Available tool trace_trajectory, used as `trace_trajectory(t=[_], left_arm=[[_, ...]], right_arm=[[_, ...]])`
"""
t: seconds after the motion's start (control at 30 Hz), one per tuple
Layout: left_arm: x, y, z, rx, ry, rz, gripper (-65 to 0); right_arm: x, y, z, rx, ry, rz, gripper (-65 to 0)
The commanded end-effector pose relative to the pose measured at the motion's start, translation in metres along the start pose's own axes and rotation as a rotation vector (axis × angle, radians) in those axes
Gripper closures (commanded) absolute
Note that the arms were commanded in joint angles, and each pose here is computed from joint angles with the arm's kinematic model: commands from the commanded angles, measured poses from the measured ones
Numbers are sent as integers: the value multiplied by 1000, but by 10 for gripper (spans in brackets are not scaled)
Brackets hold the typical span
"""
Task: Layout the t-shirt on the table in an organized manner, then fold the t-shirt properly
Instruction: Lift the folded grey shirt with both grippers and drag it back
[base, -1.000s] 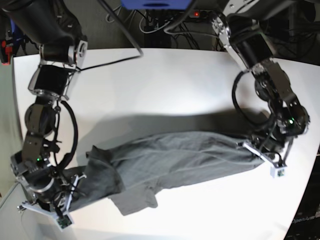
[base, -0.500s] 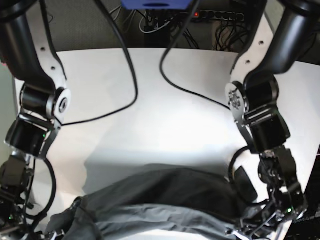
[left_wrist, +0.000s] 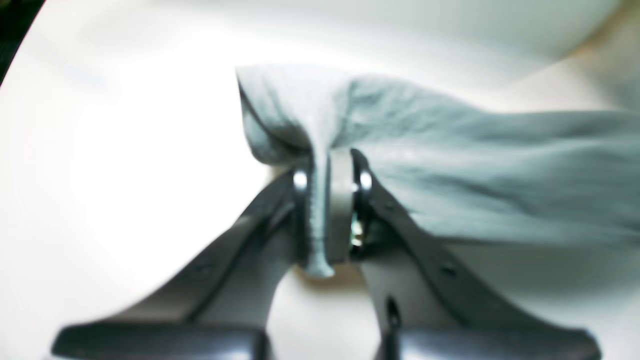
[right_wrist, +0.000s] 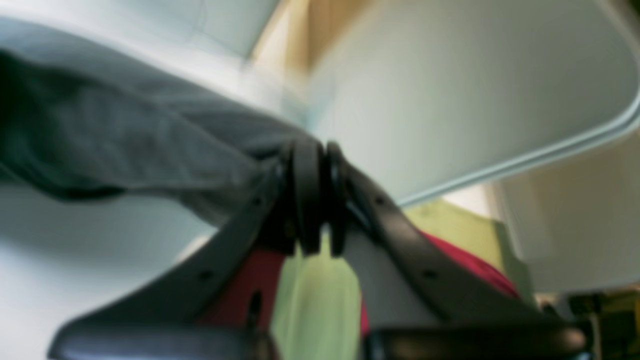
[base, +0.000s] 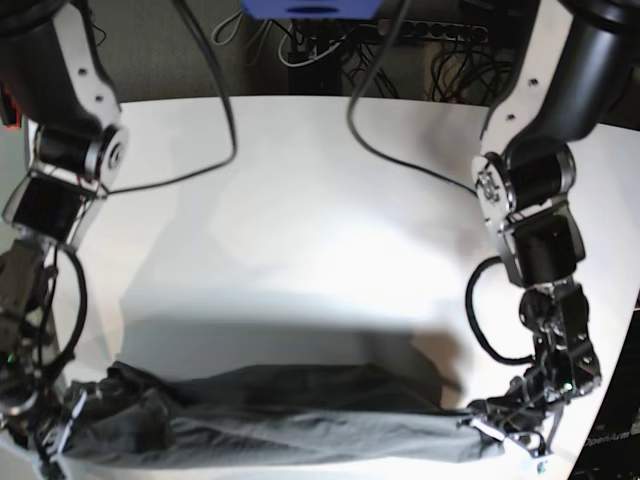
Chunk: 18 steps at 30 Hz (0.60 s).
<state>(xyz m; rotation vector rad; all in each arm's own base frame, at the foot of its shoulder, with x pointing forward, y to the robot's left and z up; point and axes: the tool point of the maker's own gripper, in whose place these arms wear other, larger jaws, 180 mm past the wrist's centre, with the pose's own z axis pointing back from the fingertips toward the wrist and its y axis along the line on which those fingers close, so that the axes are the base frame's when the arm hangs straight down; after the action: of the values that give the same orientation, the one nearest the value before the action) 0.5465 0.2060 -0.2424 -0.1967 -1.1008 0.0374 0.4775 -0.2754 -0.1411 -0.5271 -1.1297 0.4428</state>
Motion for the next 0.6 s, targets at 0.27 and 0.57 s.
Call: trace_trajectory(t=[0.27, 0.57], left_arm=[[-95, 46, 20, 75, 128, -12, -17], [-170, 52, 34, 86, 260, 4, -99]], right_arm=[[-58, 107, 41, 156, 14, -1, 0], [-79, 144, 49, 231, 42, -30, 0]])
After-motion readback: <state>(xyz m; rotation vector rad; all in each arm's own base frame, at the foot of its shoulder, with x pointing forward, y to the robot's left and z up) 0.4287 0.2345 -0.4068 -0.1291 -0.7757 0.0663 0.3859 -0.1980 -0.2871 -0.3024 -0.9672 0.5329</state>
